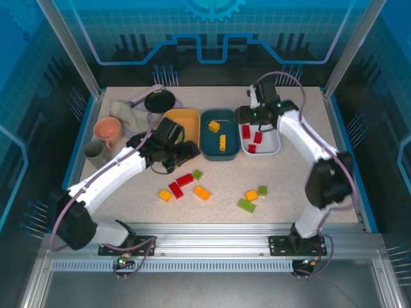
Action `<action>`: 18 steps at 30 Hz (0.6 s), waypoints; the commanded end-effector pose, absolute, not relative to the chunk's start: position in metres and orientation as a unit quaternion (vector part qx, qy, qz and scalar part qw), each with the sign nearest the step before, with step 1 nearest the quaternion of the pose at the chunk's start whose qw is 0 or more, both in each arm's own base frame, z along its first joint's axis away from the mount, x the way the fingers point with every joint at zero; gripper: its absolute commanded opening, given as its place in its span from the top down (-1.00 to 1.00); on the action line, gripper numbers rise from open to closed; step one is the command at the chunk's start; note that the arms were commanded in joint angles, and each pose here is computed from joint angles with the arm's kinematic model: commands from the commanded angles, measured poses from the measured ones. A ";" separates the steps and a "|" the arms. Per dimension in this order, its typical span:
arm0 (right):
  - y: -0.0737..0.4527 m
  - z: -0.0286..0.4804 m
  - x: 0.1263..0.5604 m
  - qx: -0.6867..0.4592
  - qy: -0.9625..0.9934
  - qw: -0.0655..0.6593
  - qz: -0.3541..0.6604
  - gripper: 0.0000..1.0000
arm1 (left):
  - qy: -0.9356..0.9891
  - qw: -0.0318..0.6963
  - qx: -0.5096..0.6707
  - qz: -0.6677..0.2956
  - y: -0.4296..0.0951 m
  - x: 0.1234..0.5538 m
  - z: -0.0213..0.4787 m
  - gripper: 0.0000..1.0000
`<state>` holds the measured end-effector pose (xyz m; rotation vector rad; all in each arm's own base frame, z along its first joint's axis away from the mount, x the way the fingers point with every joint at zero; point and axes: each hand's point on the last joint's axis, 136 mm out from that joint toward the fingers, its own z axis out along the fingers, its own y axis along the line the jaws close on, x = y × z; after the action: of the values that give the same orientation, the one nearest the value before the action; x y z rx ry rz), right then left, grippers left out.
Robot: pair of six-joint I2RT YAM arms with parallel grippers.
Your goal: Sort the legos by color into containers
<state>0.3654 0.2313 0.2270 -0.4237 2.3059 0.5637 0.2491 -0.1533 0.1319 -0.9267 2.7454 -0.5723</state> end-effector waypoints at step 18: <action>0.326 0.180 0.209 -0.353 0.808 0.326 0.341 -0.90 | 0.835 -0.040 -0.532 -0.137 -0.103 0.196 0.032 -0.34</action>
<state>0.2066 0.3154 0.1665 -0.9211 2.1634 0.8558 0.1979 -0.1006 0.0416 -1.6474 2.7094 -0.4076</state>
